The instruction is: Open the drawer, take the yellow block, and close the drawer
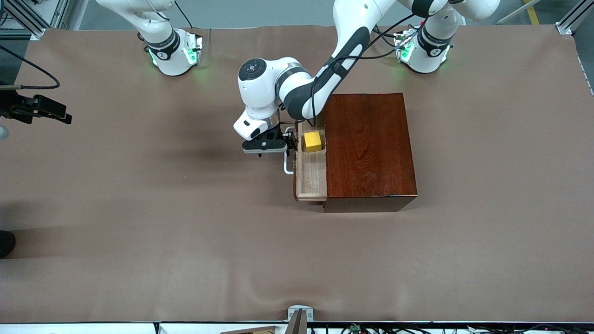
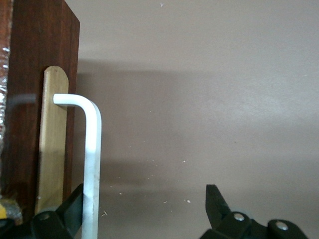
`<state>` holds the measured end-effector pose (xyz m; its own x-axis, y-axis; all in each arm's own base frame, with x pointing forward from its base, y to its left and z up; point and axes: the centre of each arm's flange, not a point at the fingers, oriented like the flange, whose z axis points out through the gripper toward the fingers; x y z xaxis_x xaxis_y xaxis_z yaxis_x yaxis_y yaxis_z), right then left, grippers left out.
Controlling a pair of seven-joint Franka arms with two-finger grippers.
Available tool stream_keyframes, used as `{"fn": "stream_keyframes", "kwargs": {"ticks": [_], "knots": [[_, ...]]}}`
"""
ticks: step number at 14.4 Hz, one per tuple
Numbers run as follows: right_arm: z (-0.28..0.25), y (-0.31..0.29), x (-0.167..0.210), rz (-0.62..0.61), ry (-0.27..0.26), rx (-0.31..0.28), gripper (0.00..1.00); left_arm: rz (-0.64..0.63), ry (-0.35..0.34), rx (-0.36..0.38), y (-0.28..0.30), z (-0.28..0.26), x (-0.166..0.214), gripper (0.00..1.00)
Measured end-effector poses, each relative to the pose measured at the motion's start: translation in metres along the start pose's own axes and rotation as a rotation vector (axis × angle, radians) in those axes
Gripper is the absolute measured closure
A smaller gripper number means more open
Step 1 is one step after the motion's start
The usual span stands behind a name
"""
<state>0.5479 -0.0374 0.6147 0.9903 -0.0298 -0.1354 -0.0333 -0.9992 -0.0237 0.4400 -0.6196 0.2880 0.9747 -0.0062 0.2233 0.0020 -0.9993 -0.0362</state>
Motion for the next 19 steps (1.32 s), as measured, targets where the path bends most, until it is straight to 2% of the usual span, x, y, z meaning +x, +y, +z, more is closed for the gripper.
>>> {"fn": "stream_keyframes", "kwargs": {"ticks": [5, 9, 16, 19], "knots": [[0.001, -0.001, 0.0, -0.001, -0.002, 0.0, 0.0, -0.003, 0.007, -0.034, 0.005, -0.004, 0.0, 0.0], [0.001, -0.001, 0.0, 0.012, -0.004, 0.0, 0.0, -0.01, 0.02, -0.123, 0.018, -0.008, -0.003, 0.0], [0.003, -0.005, -0.002, 0.081, -0.027, -0.001, 0.0, -0.018, 0.02, -0.127, 0.019, -0.009, -0.002, 0.0], [0.004, -0.008, -0.002, 0.12, -0.03, -0.003, 0.0, -0.037, 0.033, -0.138, 0.017, -0.028, 0.011, 0.0]]}}
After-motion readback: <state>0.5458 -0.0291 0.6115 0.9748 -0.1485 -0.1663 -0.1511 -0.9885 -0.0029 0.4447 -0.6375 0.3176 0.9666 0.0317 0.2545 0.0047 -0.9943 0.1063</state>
